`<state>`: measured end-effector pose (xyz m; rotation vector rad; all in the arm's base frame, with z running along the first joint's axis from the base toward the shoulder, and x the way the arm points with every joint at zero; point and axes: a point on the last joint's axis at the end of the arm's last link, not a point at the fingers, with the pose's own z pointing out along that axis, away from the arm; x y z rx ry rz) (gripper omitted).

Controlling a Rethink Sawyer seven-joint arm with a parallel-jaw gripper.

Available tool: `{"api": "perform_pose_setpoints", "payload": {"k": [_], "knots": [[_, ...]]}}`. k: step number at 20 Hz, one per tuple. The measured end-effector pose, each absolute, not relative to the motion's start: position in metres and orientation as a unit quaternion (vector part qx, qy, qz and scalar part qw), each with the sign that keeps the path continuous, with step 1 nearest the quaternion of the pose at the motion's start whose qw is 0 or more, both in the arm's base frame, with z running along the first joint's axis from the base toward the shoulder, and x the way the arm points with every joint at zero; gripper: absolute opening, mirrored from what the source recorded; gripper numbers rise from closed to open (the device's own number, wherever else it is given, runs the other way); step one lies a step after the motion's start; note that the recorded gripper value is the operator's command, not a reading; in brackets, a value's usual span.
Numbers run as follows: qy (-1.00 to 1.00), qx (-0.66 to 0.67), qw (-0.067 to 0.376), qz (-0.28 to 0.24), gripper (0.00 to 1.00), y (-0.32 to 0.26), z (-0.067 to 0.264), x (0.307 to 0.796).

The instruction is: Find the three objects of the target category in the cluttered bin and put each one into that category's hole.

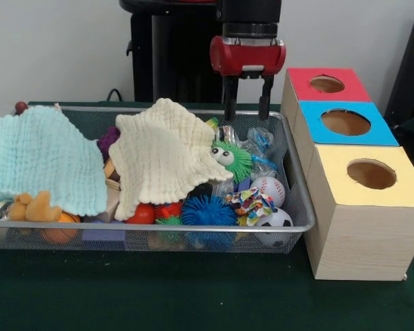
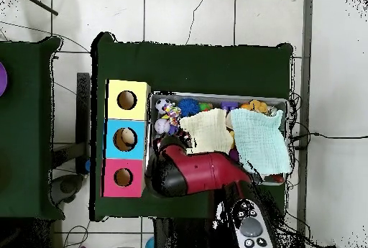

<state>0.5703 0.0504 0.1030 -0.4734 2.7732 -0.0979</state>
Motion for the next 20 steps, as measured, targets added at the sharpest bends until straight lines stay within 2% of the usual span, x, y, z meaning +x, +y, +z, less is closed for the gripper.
{"api": "perform_pose_setpoints", "payload": {"k": [9,20], "knots": [[0.964,-0.151,0.218,-0.026,1.0,0.051,0.138,0.625],[0.956,-0.145,0.252,-0.027,1.0,0.049,0.141,0.673]]}}
